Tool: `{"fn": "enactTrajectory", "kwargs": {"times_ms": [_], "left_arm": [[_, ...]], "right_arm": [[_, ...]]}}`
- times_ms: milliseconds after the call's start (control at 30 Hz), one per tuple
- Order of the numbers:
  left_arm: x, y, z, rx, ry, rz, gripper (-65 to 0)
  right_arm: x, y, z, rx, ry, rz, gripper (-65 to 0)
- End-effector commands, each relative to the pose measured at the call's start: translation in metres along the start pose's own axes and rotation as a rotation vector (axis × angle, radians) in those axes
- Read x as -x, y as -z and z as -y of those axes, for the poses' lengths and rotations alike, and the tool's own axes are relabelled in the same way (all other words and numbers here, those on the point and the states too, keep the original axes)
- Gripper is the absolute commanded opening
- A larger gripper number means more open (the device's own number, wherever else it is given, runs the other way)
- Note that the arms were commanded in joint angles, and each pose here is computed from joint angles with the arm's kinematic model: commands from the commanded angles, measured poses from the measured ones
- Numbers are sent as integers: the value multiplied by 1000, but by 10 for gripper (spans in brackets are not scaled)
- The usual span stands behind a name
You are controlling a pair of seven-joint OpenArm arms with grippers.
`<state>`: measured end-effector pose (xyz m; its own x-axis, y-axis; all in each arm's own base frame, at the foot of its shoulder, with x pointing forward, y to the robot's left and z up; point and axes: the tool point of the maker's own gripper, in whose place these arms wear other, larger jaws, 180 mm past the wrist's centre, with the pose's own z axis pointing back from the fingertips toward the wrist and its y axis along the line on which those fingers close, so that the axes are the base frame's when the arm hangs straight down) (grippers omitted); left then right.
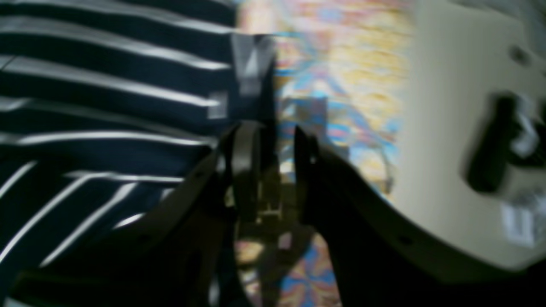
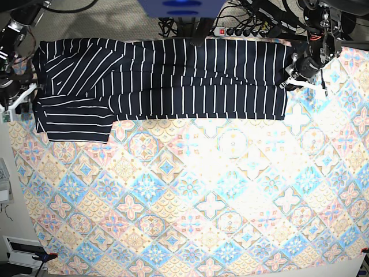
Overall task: Fold the T-shirt properly
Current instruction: 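Lower the folded hem onto the shirt with both grippers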
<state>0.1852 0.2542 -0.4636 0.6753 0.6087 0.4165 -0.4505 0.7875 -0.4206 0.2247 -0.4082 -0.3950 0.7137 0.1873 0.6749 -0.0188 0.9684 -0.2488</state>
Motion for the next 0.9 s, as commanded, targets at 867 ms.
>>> {"fn": "enactTrajectory", "kwargs": {"times_ms": [867], "left_arm": [[-13,-1,7,22,9,31,-650]], "right_arm": [[-71,87,-57,-230,-70,23,-391]]}}
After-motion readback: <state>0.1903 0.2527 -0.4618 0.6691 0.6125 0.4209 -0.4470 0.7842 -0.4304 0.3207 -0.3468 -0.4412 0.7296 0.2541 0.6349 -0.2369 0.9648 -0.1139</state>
